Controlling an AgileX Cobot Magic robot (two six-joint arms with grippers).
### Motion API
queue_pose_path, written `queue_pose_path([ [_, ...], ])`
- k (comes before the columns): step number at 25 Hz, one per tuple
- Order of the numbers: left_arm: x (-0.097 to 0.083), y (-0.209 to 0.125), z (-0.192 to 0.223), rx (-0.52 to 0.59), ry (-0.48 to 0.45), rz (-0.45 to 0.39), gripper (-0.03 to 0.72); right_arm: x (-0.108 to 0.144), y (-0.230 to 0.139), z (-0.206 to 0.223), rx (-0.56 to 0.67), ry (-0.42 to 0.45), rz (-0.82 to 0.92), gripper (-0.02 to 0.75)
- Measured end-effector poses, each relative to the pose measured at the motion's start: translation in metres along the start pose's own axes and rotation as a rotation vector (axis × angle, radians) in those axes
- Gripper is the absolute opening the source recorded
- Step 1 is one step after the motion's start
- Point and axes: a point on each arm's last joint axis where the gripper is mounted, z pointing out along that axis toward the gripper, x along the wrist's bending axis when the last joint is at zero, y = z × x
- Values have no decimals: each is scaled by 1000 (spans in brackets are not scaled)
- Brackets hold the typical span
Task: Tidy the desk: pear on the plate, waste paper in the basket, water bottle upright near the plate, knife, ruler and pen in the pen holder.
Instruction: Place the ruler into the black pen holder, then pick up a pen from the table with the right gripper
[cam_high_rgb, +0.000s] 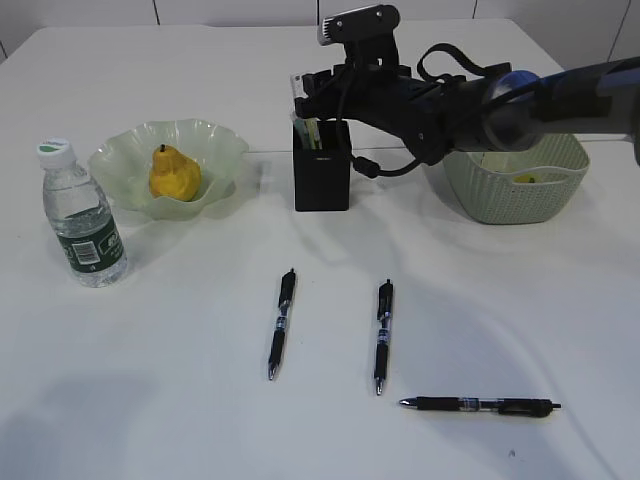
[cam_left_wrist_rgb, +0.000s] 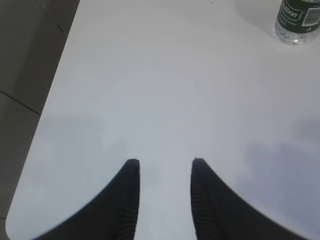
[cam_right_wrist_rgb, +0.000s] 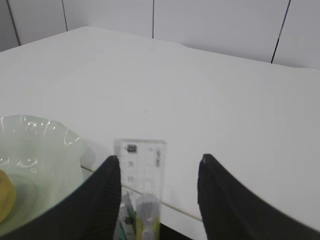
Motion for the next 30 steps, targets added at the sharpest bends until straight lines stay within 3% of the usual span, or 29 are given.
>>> queue_pose_path([
  [11, 0, 0, 0, 0, 0, 0, 238, -1, 0, -1, 28, -5, 33, 411],
  [30, -1, 4, 0, -46, -14, 0, 238, -11, 81, -50, 144, -74, 83, 410],
])
